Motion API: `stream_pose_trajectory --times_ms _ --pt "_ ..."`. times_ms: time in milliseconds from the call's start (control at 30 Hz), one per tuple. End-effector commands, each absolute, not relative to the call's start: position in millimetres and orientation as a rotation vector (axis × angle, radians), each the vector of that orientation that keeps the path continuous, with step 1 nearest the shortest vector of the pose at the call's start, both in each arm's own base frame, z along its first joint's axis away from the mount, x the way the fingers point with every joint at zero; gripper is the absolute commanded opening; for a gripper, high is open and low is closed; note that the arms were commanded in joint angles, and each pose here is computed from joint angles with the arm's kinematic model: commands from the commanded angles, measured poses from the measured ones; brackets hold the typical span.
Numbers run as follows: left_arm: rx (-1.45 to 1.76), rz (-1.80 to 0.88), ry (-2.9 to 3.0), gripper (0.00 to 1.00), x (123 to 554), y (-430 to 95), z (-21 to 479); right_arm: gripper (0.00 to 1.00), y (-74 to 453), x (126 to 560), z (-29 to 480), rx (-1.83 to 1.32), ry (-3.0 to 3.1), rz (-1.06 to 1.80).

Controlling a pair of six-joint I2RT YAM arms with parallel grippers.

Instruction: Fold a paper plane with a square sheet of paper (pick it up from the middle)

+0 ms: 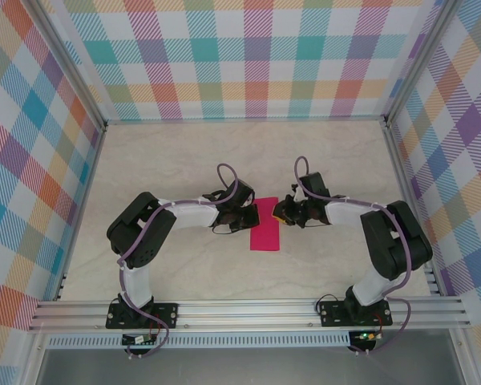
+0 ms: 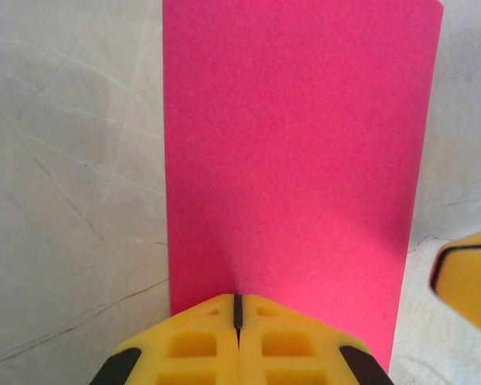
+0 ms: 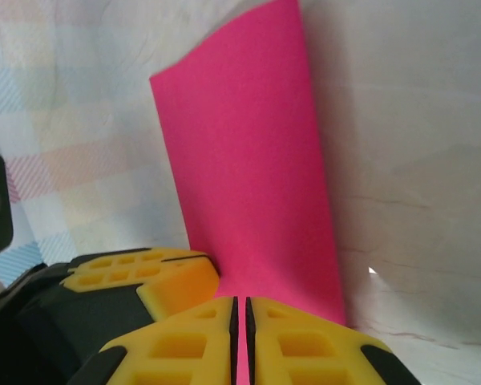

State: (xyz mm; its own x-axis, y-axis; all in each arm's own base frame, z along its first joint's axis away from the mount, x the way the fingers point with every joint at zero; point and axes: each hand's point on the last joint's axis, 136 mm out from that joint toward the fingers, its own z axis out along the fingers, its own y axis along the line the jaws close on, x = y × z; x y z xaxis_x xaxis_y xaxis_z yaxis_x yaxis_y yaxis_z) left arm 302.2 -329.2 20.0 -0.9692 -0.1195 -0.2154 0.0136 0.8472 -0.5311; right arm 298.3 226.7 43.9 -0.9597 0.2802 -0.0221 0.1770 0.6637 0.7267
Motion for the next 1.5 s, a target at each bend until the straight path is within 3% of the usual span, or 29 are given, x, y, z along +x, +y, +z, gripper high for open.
stream_pose_trajectory --times_ms 0,367,633,800,1067,1467 --pt "-0.113 -0.580 2.932 0.03 276 -296 -6 0.14 243 293 45 0.260 2.777 1.270" --pt "-0.077 -0.700 2.782 0.08 289 -304 59 0.14 249 289 21 0.100 2.895 1.126" --pt "-0.144 -0.671 2.765 0.09 294 -285 64 0.14 283 292 22 -0.107 2.912 1.164" --pt "-0.150 -0.713 2.739 0.09 301 -290 66 0.13 283 304 44 -0.099 2.843 1.138" --pt "-0.195 -0.719 2.732 0.10 302 -285 61 0.18 234 309 41 0.100 2.853 0.741" --pt "-0.228 -0.692 2.709 0.15 297 -269 70 0.19 251 317 17 0.092 2.941 0.789"
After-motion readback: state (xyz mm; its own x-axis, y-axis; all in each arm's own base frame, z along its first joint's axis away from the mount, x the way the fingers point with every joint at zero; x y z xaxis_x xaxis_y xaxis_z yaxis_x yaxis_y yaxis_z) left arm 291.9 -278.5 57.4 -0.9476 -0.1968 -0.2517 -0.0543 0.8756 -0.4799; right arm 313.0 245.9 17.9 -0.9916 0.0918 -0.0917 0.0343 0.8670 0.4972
